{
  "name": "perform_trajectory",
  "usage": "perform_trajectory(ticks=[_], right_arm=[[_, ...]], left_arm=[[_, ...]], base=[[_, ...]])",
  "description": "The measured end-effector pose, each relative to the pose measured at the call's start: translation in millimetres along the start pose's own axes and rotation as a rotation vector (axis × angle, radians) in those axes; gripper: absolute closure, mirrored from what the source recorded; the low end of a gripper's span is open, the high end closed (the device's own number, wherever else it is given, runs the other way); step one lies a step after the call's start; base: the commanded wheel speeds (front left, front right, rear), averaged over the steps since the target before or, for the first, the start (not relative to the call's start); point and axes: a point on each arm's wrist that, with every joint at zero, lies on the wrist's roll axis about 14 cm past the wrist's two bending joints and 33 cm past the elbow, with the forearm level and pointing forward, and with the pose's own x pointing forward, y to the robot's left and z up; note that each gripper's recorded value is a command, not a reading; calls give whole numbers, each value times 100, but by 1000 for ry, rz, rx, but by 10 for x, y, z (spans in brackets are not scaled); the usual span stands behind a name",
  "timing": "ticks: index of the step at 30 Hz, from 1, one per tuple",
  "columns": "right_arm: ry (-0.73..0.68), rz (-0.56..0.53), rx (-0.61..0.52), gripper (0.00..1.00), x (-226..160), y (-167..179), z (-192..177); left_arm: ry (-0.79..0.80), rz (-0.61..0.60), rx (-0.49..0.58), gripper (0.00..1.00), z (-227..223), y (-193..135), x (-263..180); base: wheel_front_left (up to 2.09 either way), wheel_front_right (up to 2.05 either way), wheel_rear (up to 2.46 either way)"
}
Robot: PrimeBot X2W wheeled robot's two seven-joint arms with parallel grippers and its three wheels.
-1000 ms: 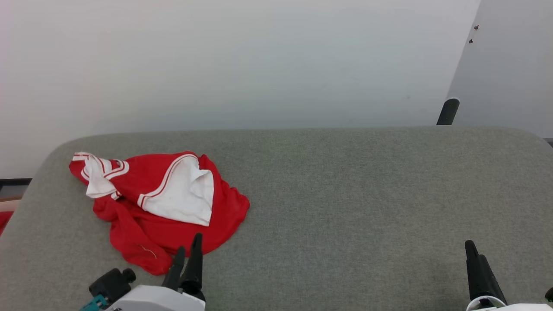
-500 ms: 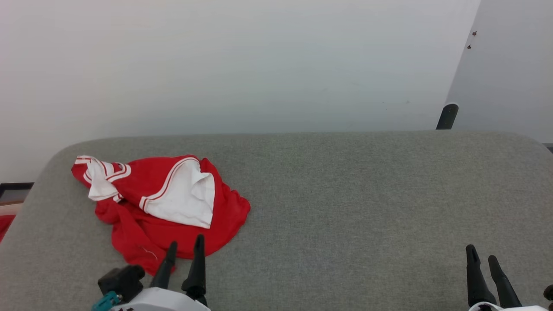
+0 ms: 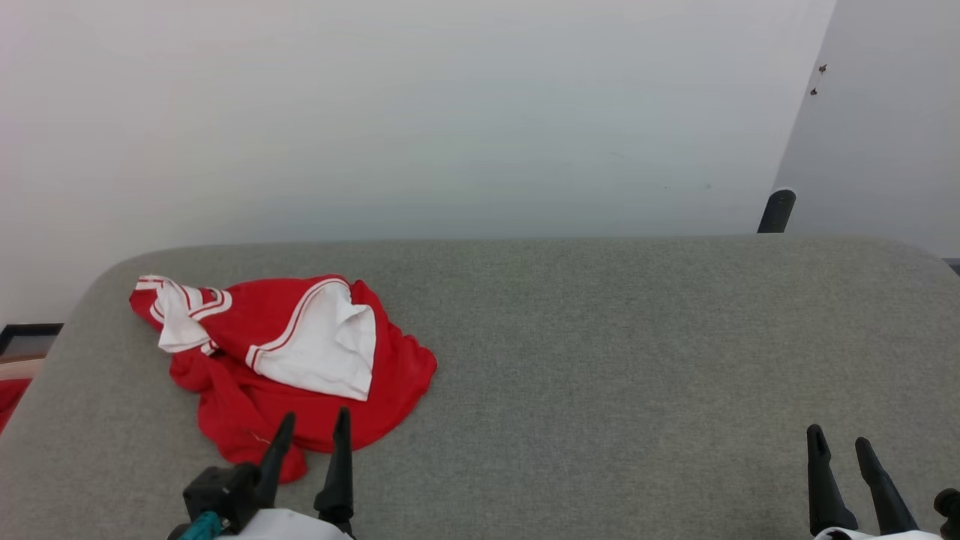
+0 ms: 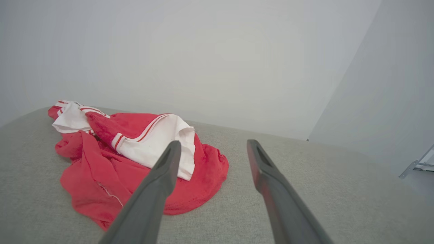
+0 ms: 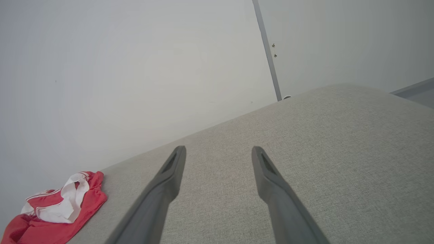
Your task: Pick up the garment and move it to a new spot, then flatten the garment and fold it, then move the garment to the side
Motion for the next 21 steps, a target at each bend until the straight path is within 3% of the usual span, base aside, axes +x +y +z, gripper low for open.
perform_trajectory(ticks=[21], right_arm=[[-35,29,-159,0,-32,49,95]], left_arm=[[-64,-47,189,0,133,-74,-52]], base=[[0,0,0]])
